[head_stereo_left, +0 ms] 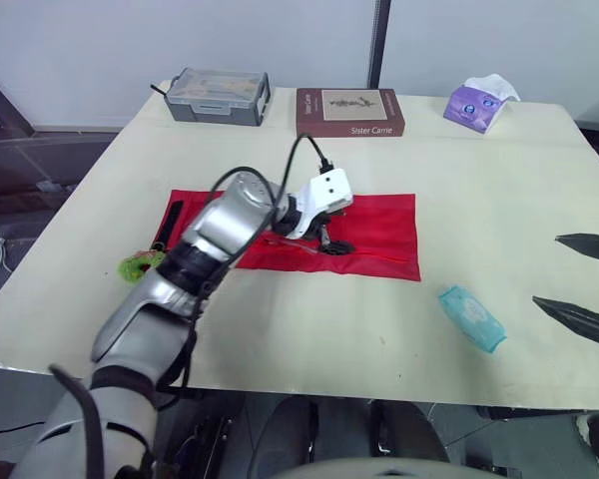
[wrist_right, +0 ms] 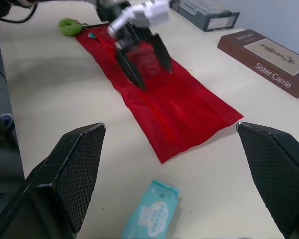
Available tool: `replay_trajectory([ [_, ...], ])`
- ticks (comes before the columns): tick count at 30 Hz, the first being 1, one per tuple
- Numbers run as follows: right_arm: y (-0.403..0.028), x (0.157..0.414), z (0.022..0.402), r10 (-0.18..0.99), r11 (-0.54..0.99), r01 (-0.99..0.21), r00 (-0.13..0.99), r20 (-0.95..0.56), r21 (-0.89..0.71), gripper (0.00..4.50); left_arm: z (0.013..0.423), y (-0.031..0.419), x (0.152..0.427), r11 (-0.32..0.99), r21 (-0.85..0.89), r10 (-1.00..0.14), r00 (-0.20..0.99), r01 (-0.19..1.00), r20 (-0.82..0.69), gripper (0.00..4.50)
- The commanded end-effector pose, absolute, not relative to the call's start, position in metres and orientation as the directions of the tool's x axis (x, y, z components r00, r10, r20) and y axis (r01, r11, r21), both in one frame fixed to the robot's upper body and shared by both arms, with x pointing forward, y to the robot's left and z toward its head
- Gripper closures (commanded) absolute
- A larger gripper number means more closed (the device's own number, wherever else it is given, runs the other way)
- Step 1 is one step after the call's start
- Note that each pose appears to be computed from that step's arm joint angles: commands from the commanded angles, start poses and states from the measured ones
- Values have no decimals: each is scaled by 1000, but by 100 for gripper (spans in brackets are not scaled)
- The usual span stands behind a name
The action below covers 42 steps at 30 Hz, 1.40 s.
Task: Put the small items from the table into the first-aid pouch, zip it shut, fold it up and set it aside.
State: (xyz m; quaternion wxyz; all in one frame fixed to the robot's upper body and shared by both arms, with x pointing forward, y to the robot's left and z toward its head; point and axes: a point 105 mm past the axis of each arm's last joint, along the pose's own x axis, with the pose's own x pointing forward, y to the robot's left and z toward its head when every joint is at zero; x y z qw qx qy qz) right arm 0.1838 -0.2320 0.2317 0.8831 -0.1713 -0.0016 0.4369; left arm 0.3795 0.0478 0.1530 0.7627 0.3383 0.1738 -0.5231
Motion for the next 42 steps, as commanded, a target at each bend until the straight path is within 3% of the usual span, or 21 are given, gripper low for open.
replay_trajectory([
  [1, -230, 179, 238, 761, 563, -744, 636, -126, -360, 0, 153, 32, 388, 163, 444, -667, 430, 881, -609, 10],
  [8, -228, 173, 233, 744, 582, -730, 656, -126, -358, 0, 136, 19, 384, 83, 439, -660, 379, 895, -648, 10],
  [14, -226, 172, 229, 738, 590, -724, 663, -125, -357, 0, 127, 31, 395, 31, 520, -598, 433, 853, -674, 10],
  [22, -223, 172, 226, 727, 608, -714, 677, -118, -349, 0, 127, 37, 400, 33, 528, -596, 441, 849, -671, 10],
  [29, -222, 170, 229, 726, 613, -709, 680, -107, -347, 0, 135, 34, 395, 112, 389, -669, 359, 914, -651, 320],
  [31, -221, 171, 229, 722, 618, -706, 684, -105, -345, 0, 141, 30, 392, 144, 324, -706, 327, 935, -628, 386],
  [32, -220, 173, 229, 718, 624, -703, 688, -102, -341, 0, 145, 27, 390, 152, 289, -725, 305, 945, -617, 386],
  [33, -221, 176, 229, 704, 642, -686, 705, -93, -341, 0, 148, 23, 386, 157, 243, -749, 276, 957, -603, 445],
  [35, -223, 180, 230, 675, 669, -655, 733, -81, -350, 0, 153, 18, 381, 162, 188, -773, 243, 969, -586, 448],
  [38, -222, 190, 209, 599, 722, -623, 780, -178, -302, 0, 157, 7, 368, 157, 78, -813, 174, 984, -556, 448],
  [40, -221, 192, 193, 525, 735, -593, 804, -278, -328, 0, 157, 2, 361, 159, 29, -827, 149, 987, -543, 448],
  [42, -233, 197, 171, 376, 760, -530, 831, -410, -377, 0, 154, -2, 357, 168, 8, -831, 146, 986, -537, 448],
])
